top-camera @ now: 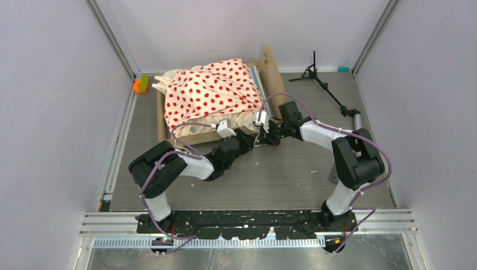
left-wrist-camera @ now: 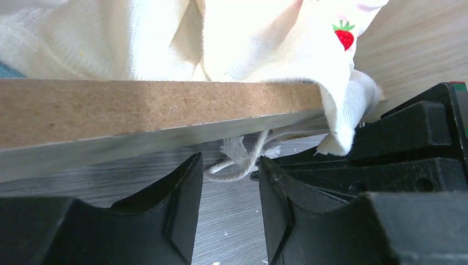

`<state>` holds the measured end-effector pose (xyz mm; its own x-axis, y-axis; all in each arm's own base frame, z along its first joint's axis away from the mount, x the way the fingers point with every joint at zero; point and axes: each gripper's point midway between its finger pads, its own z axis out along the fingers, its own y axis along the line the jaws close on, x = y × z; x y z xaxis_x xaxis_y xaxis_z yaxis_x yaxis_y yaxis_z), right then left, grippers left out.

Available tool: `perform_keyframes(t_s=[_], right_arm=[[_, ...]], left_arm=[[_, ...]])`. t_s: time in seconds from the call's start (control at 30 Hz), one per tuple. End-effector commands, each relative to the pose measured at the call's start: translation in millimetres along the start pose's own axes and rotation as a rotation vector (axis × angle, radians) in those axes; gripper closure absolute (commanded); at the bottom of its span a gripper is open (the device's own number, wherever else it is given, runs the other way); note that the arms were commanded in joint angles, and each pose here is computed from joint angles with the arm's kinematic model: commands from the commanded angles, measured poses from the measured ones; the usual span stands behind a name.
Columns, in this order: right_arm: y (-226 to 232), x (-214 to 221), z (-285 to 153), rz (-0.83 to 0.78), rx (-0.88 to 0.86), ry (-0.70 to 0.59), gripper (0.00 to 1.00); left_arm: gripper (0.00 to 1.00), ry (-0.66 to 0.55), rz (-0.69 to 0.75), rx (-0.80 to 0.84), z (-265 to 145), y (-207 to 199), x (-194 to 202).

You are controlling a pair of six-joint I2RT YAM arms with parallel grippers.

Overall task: Set up the pet bed
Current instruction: Tie the ropes to the bed frame.

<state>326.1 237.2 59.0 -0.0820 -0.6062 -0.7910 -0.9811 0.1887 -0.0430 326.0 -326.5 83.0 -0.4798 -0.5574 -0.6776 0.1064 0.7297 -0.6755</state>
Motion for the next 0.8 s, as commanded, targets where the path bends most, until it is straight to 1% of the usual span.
perform_keyframes(t_s=[0.0,0.2,0.77], right_arm=[[-10,-16,-1,-0.04,0.007,-0.042,1.0],[-9,-15,-1,-0.041,0.006,-0.041,1.0],[-9,-14,0,-0.04,0.0,-0.041,1.0]], left_arm=[[0.56,-0.093,-0.097,0.056,11,-21,-21],[0.56,-0.103,-0.165,0.046,19,-15,-18],[0.54,-0.083,-0.239,0.066,31,-17,-8]])
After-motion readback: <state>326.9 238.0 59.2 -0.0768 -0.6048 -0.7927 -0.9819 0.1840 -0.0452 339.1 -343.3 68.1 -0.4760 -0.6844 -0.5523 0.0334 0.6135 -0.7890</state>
